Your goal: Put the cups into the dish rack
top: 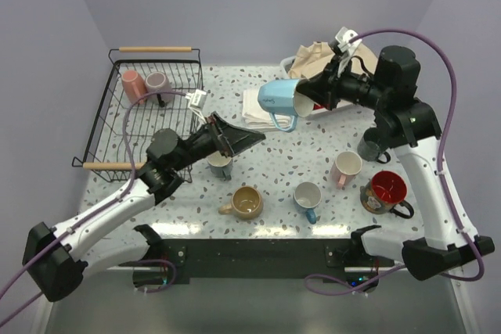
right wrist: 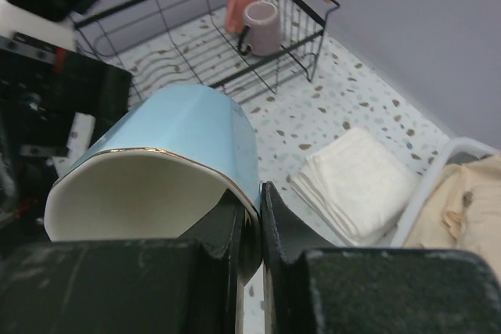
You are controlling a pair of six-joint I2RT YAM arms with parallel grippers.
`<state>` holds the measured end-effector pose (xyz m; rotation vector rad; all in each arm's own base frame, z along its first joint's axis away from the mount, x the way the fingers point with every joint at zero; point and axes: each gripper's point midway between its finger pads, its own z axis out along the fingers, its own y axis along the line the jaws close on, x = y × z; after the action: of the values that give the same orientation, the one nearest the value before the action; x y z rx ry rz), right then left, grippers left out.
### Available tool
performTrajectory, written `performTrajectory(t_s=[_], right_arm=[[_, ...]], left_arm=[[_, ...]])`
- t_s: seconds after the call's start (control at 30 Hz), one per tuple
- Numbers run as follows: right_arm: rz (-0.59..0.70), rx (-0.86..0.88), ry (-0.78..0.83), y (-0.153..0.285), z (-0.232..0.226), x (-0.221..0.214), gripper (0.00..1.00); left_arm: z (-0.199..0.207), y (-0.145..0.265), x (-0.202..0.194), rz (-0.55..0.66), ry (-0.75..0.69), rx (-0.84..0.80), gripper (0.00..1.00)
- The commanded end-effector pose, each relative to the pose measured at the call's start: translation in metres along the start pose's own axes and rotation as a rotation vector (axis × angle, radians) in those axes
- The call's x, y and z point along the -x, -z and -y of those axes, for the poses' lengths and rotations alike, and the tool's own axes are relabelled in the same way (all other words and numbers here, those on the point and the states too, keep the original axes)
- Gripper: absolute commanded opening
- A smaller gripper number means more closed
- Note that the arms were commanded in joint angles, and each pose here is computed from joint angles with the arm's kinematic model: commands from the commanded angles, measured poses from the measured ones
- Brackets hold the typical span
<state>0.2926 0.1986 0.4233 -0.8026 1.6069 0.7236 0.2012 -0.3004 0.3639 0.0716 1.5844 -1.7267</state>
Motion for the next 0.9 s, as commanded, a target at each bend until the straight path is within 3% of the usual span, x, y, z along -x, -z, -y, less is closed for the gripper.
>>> performTrajectory(t_s=[0.0, 0.23, 0.37, 0.5, 0.57, 0.87], right_arm=[[0.216, 0.176, -0.006, 0.018, -0.047, 0.054, 0.0], [0.233, 0.29, -0.032, 0.02, -0.066, 0.036, 0.0], [0.236, 0.326, -0.009, 0.023, -0.074, 0.03, 0.0], [0.231, 0.337, 0.018, 0.024, -0.076, 0.021, 0.0], [0.219, 0.343, 0.034, 0.023, -0.076, 0.015, 0.0], [0.164, 0.37, 0.1, 0.022, -0.08, -0.023, 0.0]], left_arm=[[0.061, -0.033, 0.01, 0.066, 0.078, -0.198, 0.9], [0.1, -0.051, 0.008, 0.08, 0.123, -0.352, 0.87], [0.103, -0.057, 0.009, 0.098, 0.152, -0.352, 0.81], [0.11, -0.055, 0.013, 0.125, 0.171, -0.383, 0.61], [0.114, -0.054, 0.016, 0.135, 0.171, -0.393, 0.56], [0.133, -0.034, 0.023, 0.155, 0.125, -0.439, 0.01]])
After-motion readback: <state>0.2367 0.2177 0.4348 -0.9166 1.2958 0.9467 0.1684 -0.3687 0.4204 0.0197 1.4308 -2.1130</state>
